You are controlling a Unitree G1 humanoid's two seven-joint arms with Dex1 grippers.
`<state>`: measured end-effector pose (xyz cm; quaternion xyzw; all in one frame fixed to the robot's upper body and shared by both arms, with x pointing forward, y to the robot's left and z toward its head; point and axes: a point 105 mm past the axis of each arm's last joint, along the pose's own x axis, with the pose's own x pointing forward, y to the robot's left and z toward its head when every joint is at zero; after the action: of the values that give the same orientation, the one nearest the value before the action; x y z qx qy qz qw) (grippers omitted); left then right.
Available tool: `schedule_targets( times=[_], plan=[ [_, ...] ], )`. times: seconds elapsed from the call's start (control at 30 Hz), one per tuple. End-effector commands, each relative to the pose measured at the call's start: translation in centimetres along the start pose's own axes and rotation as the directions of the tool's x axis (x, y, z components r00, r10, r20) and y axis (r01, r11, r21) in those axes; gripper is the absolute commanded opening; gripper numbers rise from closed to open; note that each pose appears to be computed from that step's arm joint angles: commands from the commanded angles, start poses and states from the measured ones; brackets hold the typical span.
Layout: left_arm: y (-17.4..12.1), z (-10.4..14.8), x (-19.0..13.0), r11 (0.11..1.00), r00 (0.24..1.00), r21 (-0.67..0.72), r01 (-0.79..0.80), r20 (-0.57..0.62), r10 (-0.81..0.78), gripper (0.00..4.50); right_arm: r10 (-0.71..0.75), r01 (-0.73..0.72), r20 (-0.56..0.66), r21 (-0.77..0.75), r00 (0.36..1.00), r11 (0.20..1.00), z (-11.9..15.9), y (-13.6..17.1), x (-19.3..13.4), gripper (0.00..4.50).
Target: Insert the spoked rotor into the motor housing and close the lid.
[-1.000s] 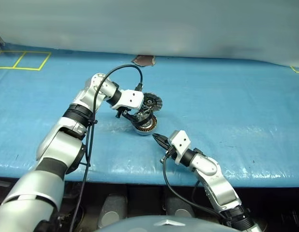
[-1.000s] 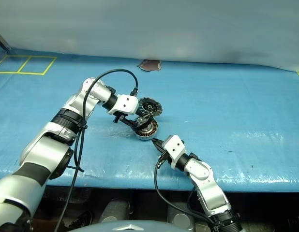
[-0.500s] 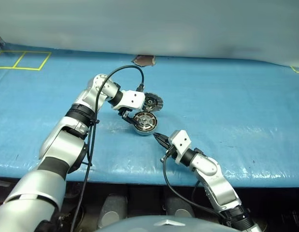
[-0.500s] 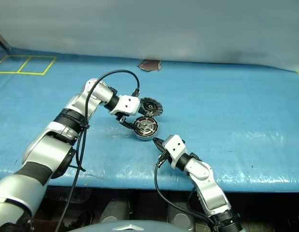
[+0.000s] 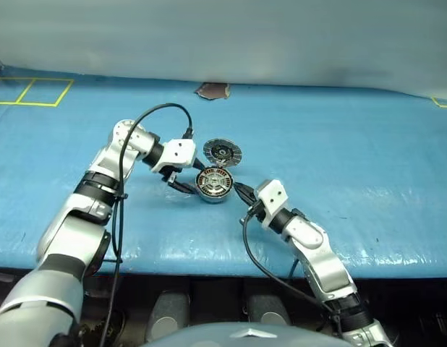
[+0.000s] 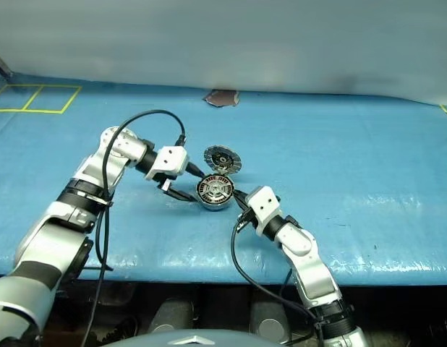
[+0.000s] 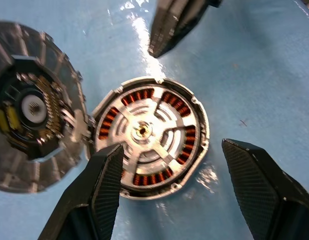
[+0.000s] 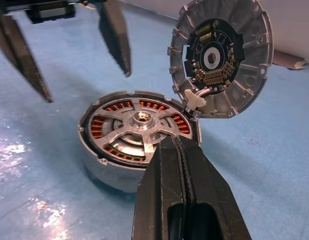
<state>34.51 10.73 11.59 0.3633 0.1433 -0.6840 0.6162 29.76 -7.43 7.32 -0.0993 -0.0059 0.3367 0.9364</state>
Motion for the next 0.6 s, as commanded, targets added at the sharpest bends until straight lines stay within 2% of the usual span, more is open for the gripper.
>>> schedule_targets(
  times=[0.03, 0.3, 0.6],
  plan=[
    [0.4, 1.3, -1.3, 0.995, 0.992, 0.001, -0.101, 0.074, 0.100, 3.39, 0.013, -0.012, 0.014, -0.026, 1.000, 1.000, 1.1, 0.1, 1.4, 0.00],
    [-1.2, 0.1, -0.6, 0.976, 0.970, -0.133, -0.174, 0.148, 0.193, 3.39, 0.094, -0.094, 0.016, -0.021, 0.995, 0.995, 1.4, 0.8, 4.4, 0.00],
    [-2.7, -1.6, 0.8, 0.940, 0.932, -0.254, -0.227, 0.224, 0.286, 3.39, 0.133, -0.133, -0.044, 0.004, 0.990, 0.991, -0.1, 1.4, 5.1, 0.00]
  ],
)
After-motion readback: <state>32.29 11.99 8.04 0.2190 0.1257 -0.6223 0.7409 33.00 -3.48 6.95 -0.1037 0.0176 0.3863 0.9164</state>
